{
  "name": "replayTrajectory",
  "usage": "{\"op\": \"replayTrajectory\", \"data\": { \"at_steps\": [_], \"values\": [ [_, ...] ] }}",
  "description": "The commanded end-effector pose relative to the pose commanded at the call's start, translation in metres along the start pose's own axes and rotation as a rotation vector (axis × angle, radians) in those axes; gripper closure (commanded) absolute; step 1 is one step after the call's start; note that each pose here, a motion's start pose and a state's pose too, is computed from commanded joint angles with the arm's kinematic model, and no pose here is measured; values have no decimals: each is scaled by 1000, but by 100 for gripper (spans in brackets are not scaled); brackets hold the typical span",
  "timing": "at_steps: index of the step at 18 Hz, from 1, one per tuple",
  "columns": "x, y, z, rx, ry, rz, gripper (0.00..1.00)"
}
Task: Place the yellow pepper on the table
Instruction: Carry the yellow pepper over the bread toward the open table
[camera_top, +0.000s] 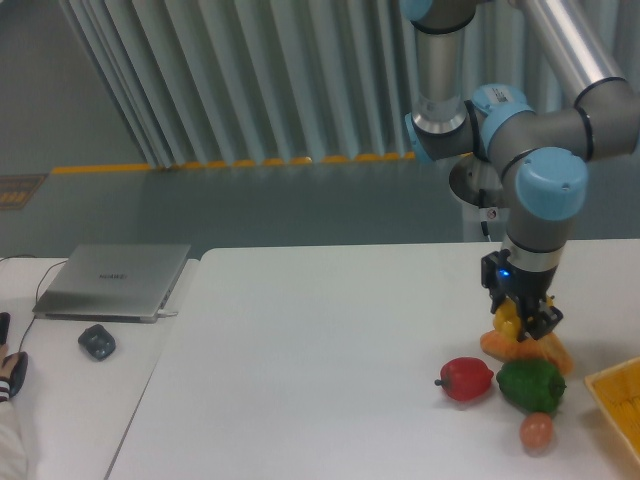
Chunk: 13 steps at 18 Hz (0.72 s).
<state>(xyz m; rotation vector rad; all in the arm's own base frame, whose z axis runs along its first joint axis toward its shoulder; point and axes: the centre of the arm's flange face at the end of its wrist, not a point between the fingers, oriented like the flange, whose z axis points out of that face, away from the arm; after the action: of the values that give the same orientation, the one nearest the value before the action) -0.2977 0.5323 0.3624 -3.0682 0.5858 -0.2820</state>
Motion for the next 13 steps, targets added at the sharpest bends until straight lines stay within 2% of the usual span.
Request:
{"op": "replayTrajectory", "data": {
  "at_steps": [1, 7, 12, 13],
  "values": [
    [2, -3, 8, -8, 11, -26, 59],
    [19, -20, 52, -104, 42, 8, 57],
    [20, -22, 56, -112, 45, -8, 55],
    [19, -22, 56, -113, 45, -5, 39]
  ]
}}
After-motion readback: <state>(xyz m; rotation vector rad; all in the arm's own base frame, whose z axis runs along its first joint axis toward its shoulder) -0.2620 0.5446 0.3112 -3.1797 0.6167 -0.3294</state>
